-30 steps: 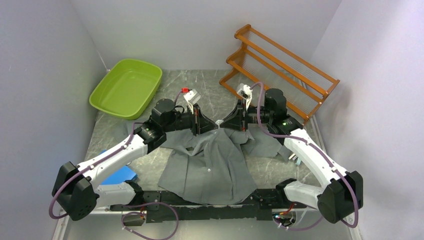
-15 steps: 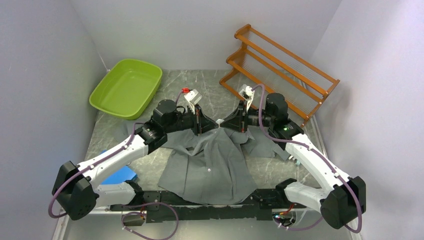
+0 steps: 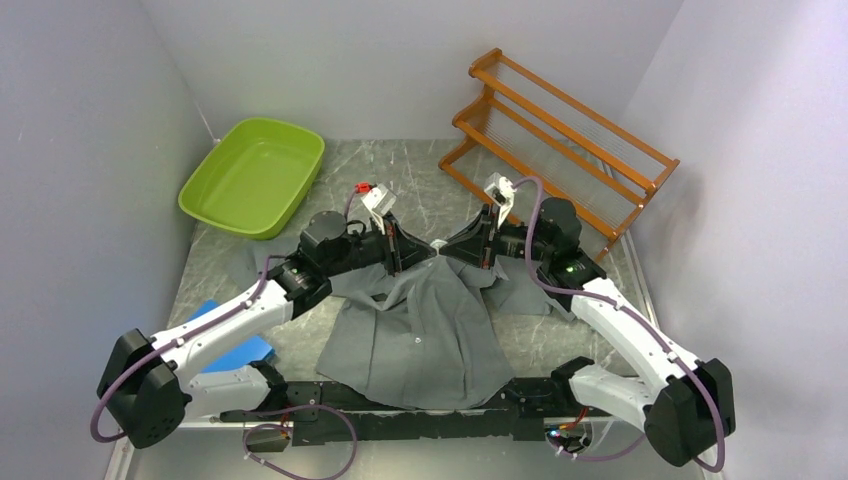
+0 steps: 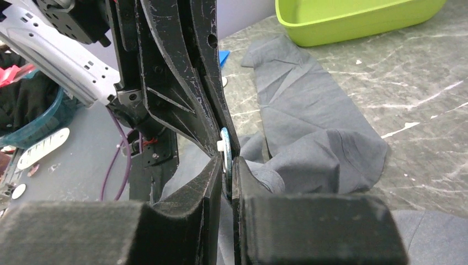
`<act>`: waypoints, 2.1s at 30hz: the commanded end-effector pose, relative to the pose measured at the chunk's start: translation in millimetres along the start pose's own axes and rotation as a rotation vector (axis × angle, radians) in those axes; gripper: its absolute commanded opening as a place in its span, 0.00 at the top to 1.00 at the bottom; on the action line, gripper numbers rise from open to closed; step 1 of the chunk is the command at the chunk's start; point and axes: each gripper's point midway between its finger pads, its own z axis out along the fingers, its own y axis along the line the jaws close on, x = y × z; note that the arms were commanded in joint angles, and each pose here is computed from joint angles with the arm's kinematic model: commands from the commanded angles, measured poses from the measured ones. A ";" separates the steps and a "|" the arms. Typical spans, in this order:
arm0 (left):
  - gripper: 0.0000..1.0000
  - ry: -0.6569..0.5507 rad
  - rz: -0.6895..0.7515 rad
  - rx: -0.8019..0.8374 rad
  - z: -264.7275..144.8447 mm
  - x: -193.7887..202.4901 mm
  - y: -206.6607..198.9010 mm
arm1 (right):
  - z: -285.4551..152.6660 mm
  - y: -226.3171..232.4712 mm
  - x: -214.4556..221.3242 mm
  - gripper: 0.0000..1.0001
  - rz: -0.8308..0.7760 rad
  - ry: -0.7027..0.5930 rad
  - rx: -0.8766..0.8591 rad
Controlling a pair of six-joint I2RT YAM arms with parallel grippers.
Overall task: Pin the brooch onto the clothing
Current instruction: Pin the brooch to the clothes.
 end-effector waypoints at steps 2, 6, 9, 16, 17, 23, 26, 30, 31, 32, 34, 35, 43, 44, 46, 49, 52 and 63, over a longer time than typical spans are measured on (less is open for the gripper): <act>0.97 -0.054 -0.006 0.048 -3.2 -9.0 -16.9 | -2.9 16.7 -34.9 1.00 -0.135 -0.121 -0.046; 0.97 -0.059 -0.007 0.042 -4.9 -7.1 -15.3 | -5.4 25.8 -40.8 1.00 -0.153 -0.155 -0.085; 0.97 -0.060 -0.006 0.034 -6.2 -6.7 -14.1 | -7.0 32.5 -43.7 0.93 -0.165 -0.168 -0.115; 0.97 -0.063 0.002 0.039 -7.4 -7.5 -15.6 | -10.5 38.5 -51.1 0.60 -0.190 -0.194 -0.117; 0.97 -0.062 0.003 0.039 -7.2 -7.6 -15.4 | -10.9 37.9 -52.1 0.51 -0.191 -0.198 -0.111; 0.97 -0.056 0.010 0.046 -7.2 -7.3 -17.0 | -13.2 31.7 -54.4 0.13 -0.193 -0.214 -0.056; 0.97 -0.056 0.014 0.046 -7.8 -7.0 -17.1 | -13.3 26.3 -50.8 0.09 -0.185 -0.203 -0.030; 0.97 -0.053 0.019 0.058 -8.0 -6.7 -19.1 | -12.5 18.1 -38.3 0.06 -0.191 -0.167 -0.008; 0.97 -0.053 0.025 0.070 -8.2 -7.6 -21.3 | -12.7 15.0 -33.2 0.05 -0.194 -0.155 -0.002; 0.97 -0.053 0.031 0.085 -8.3 -7.9 -24.1 | -13.4 11.9 -28.2 0.05 -0.199 -0.147 0.004; 0.97 -0.047 0.040 0.111 -8.6 -7.5 -28.3 | -16.3 6.8 -19.8 0.05 -0.199 -0.134 0.005; 0.97 -0.043 0.043 0.116 -8.7 -7.2 -29.2 | -17.6 5.4 -16.5 0.05 -0.196 -0.130 -0.001; 0.97 -0.036 0.067 0.145 -12.6 -8.1 -36.4 | -22.1 20.5 -4.2 0.19 -0.176 -0.099 -0.175; 0.97 -0.036 0.067 0.145 -12.8 -8.3 -36.8 | -21.9 22.3 -4.7 0.21 -0.175 -0.099 -0.190; 0.97 -0.037 0.068 0.146 -13.6 -8.9 -37.5 | -21.5 24.7 -5.0 0.29 -0.169 -0.093 -0.215; 0.97 -0.035 0.068 0.150 -13.5 -9.2 -38.5 | -19.9 25.8 -5.0 0.34 -0.155 -0.078 -0.242; 0.97 -0.034 0.067 0.152 -13.0 -9.3 -38.8 | -18.8 26.9 -5.0 0.38 -0.146 -0.073 -0.260; 0.97 -0.030 0.062 0.156 -11.9 -9.5 -39.1 | -7.6 24.3 -7.3 0.52 -0.101 -0.035 -0.281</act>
